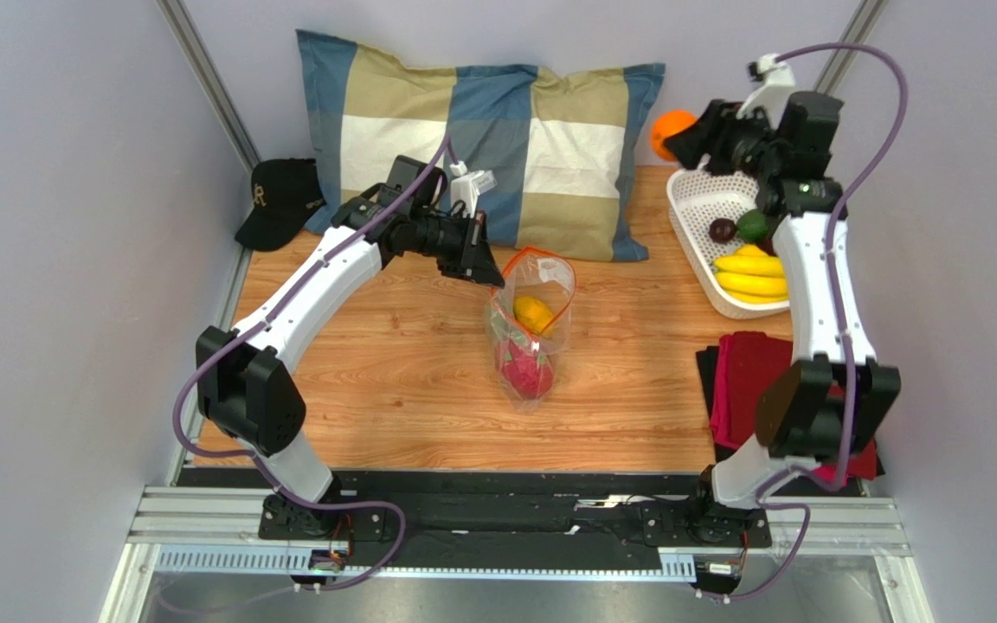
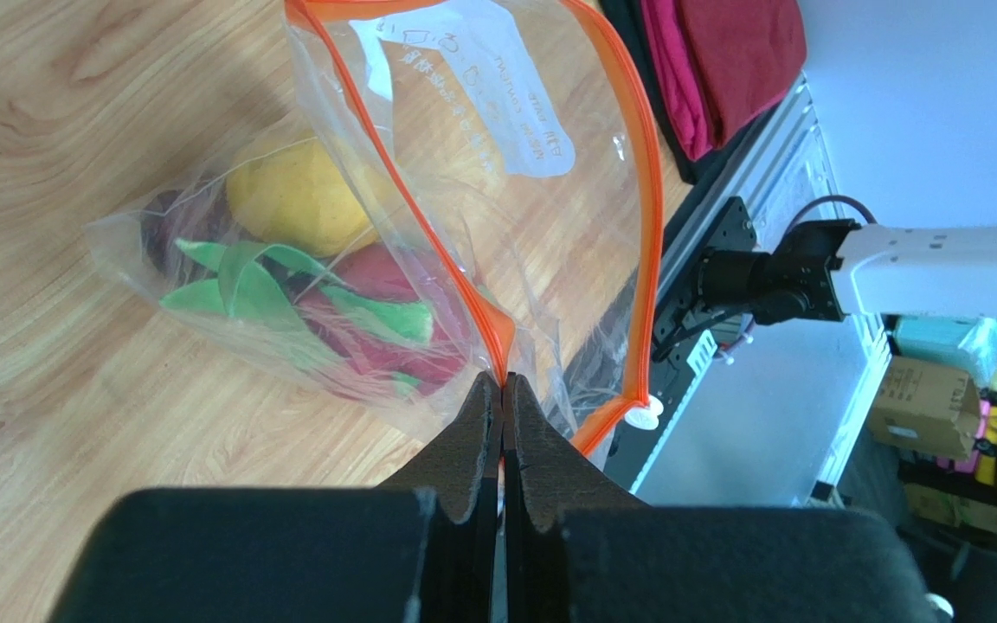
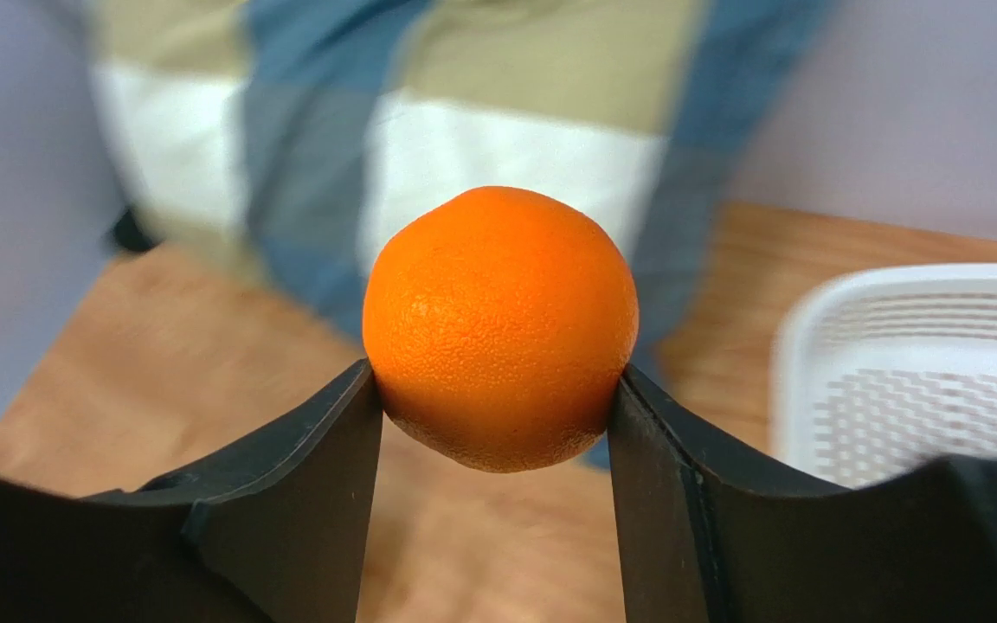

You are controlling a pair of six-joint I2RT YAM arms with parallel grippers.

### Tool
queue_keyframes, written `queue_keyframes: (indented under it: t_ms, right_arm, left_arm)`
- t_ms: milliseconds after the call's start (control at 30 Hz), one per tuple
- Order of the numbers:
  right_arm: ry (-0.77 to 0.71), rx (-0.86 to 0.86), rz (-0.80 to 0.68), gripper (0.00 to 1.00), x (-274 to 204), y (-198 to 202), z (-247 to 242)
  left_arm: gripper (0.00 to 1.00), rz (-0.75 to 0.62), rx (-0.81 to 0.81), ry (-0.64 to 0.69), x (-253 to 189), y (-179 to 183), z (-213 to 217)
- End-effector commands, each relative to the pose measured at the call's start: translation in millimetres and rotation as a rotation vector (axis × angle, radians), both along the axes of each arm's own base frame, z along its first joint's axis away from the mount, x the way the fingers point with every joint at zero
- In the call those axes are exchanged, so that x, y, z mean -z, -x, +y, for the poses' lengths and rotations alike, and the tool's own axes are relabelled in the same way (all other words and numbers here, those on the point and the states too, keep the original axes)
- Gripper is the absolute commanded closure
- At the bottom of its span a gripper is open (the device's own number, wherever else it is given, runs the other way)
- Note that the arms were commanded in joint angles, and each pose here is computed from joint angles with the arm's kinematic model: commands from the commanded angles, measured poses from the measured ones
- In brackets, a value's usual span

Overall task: Place the food in the zip-top bag and seal the zipper
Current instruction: Pick up the fake fruit from the bin, then place the fake fruit in the zipper food storage bag.

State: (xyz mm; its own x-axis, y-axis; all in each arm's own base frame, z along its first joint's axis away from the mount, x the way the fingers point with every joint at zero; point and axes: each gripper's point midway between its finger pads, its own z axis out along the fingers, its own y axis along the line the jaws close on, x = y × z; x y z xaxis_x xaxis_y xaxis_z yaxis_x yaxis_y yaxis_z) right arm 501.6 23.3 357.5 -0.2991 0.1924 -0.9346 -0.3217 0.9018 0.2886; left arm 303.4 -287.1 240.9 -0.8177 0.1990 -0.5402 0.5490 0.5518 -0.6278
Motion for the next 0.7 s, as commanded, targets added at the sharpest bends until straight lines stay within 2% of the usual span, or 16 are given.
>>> queue_keyframes:
  t_ms: [0,67,100,200,300,433,467,500,567,600,633,667]
  right_arm:
    - [-0.086,-0.369,0.071,0.93,0.1,94.2,114.6]
    - [-0.074,-0.465,0.105,0.92,17.1,126.4,149.7]
    - [-0.058,-0.498,0.076,0.92,10.9,142.8,158.5]
    - [-0.027,-0.584,0.119,0.92,33.5,177.7,188.6]
    - [0.016,-0.622,0.177,0.9,60.6,191.8,204.1]
    - [0.072,-0.677,0.265,0.77,87.8,194.1,221.3]
    - [0.09,-0.702,0.275,0.69,90.7,197.2,226.4]
    - [0.116,-0.728,0.284,0.45,86.4,200.9,226.4]
    - [0.141,-0.731,0.335,0.2,95.0,197.7,224.7]
    - [0.149,-0.731,0.359,0.04,95.2,199.7,220.0]
    - [0.128,-0.719,0.341,0.0,84.9,191.8,212.0]
    - [0.106,-0.708,0.342,0.0,81.2,186.2,206.1]
  left_arm:
    - [1.0,-0.084,0.027,0.022,-24.2,0.5,-2.2]
    - [1.0,-0.084,0.032,0.02,-24.1,1.5,-2.9]
    - [1.0,-0.083,0.032,0.017,-24.0,1.7,-2.5]
    - [1.0,-0.085,0.038,0.019,-25.4,3.6,-3.8]
    - [1.0,-0.087,0.043,0.023,-27.3,5.2,-4.3]
    - [1.0,-0.083,0.051,0.023,-26.7,7.7,-6.7]
    - [1.0,-0.087,0.051,0.025,-28.4,7.9,-6.6]
    - [1.0,-0.09,0.051,0.025,-28.4,7.5,-6.5]
    - [1.0,-0.092,0.048,0.021,-28.4,7.9,-6.1]
    - [1.0,-0.095,0.048,0.019,-28.6,7.9,-5.1]
    - [1.0,-0.094,0.046,0.017,-27.9,7.9,-4.9]
    - [1.0,-0.095,0.046,0.018,-28.5,8.1,-4.8]
